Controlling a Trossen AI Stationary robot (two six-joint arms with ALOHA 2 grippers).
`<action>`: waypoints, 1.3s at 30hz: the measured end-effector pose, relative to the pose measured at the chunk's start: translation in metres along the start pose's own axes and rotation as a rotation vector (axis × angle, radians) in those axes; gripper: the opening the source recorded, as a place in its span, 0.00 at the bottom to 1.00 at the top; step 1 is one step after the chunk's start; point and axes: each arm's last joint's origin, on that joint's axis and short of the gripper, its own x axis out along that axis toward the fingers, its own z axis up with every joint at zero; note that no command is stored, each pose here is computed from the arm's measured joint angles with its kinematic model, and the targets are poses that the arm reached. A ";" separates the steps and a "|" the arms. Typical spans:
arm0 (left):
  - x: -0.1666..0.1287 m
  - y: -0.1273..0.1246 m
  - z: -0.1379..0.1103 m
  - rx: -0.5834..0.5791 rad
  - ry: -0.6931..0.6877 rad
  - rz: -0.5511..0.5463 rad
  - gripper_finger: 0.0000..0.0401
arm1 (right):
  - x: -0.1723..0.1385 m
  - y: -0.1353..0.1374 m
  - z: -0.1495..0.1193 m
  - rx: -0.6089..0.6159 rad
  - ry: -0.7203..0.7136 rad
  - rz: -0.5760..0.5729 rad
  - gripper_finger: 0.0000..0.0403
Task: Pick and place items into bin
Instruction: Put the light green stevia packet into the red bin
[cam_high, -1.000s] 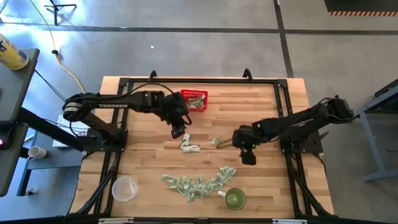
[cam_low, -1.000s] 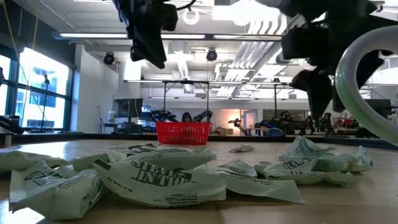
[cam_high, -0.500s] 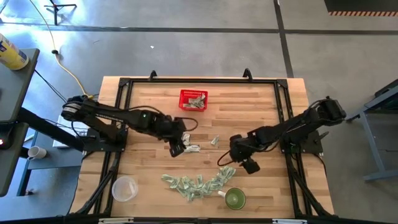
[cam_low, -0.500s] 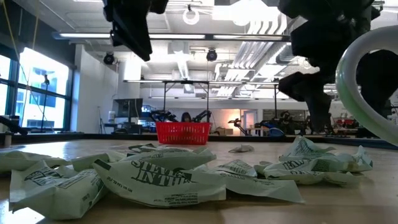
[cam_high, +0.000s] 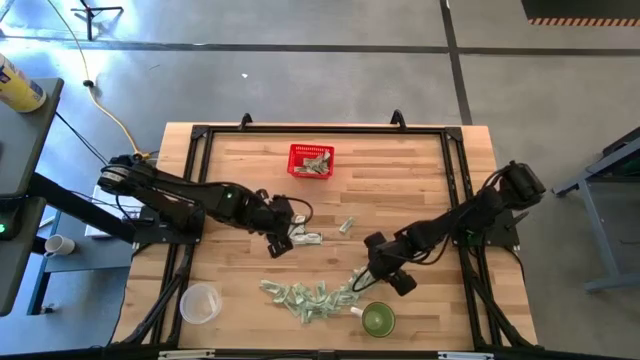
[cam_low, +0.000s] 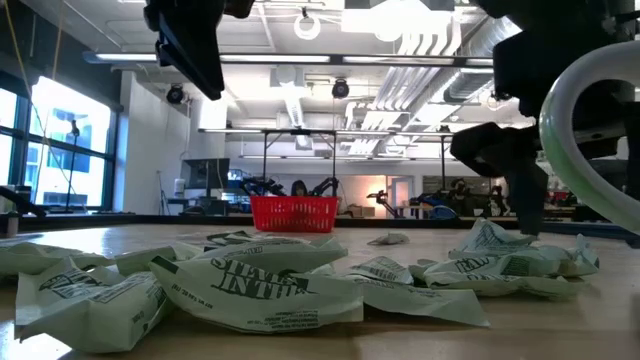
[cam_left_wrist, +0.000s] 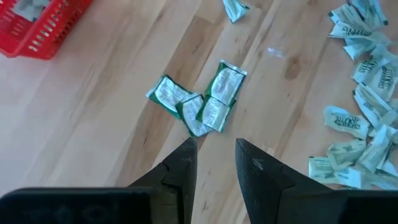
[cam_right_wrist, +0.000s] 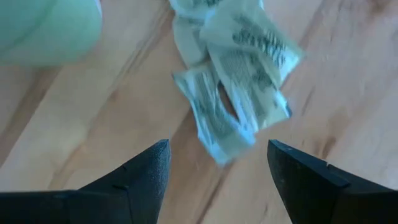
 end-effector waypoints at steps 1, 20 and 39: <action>0.000 0.000 0.000 0.000 -0.001 0.001 0.36 | 0.001 0.000 0.001 -0.003 -0.013 0.000 0.64; 0.000 0.003 -0.003 0.043 0.031 0.030 0.35 | 0.015 -0.005 0.001 0.099 -0.007 -0.073 0.21; -0.003 0.007 -0.005 0.034 0.029 0.076 0.34 | -0.064 -0.100 0.032 0.460 -0.088 -0.473 0.00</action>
